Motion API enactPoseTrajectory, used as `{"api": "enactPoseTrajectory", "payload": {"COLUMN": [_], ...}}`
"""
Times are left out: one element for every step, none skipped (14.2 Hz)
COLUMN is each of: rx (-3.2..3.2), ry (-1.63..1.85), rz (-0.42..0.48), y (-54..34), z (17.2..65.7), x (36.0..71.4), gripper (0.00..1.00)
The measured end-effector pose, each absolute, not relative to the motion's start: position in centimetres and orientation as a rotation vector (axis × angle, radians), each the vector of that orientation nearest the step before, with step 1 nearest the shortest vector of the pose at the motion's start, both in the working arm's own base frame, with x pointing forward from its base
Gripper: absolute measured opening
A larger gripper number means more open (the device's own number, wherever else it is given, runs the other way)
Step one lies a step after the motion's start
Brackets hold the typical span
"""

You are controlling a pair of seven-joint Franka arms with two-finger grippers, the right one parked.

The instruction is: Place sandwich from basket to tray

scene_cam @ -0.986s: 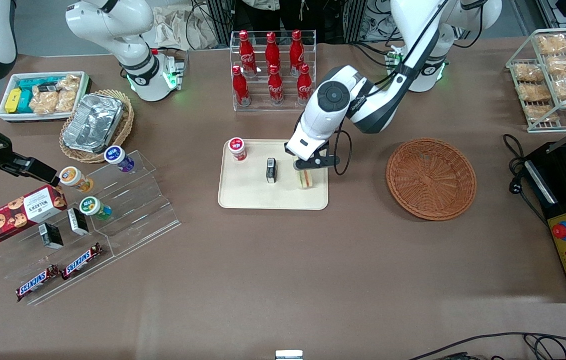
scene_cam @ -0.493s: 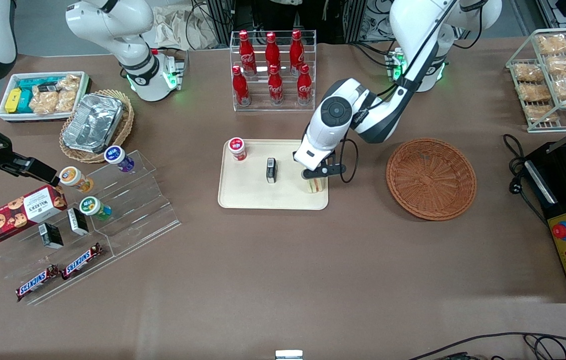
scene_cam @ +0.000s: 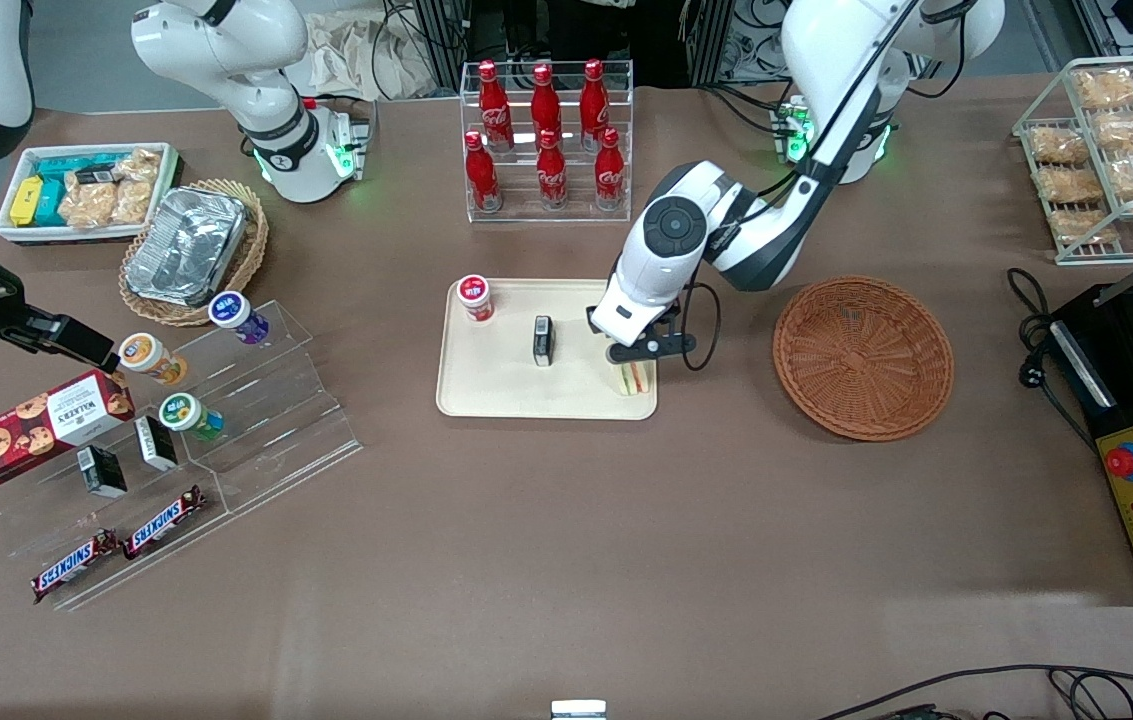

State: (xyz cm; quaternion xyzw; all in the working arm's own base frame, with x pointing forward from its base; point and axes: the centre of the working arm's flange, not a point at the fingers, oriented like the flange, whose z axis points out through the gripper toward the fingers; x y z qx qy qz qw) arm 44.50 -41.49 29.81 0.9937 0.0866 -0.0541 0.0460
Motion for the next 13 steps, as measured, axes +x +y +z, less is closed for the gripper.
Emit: {"api": "enactPoseTrajectory", "payload": {"rx": [3.056, 3.078, 3.097, 3.113, 3.127, 3.137, 3.142, 3.143, 3.14, 3.139, 3.157, 3.193, 3.231], "ry": [0.273, 0.278, 0.283, 0.298, 0.31, 0.309, 0.293, 0.279, 0.27, 0.26, 0.242, 0.222, 0.198], "rz": [-0.178, -0.193, -0.211, -0.231, -0.254, -0.274, -0.293, -0.308, -0.313, -0.298, -0.265, -0.232, -0.22], "y": [-40.7, -39.6, -38.3, -36.7, -34.7, -32.6, -30.1, -27.4, -24.5, -21.7, -19.0, -16.4, -14.3], "z": [32.1, 34.9, 37.9, 40.8, 43.3, 45.4, 47.0, 48.3, 49.4, 50.5, 51.5, 52.4, 53.0], "x": [45.3, 46.2, 47.0, 47.9, 48.7, 49.5, 50.2, 51.0, 51.7, 52.4, 53.0, 53.4, 53.6], "gripper": [0.82, 0.91, 0.99, 1.0, 1.0, 1.0, 1.0, 1.0, 1.0, 1.0, 1.0, 1.0, 1.0]}}
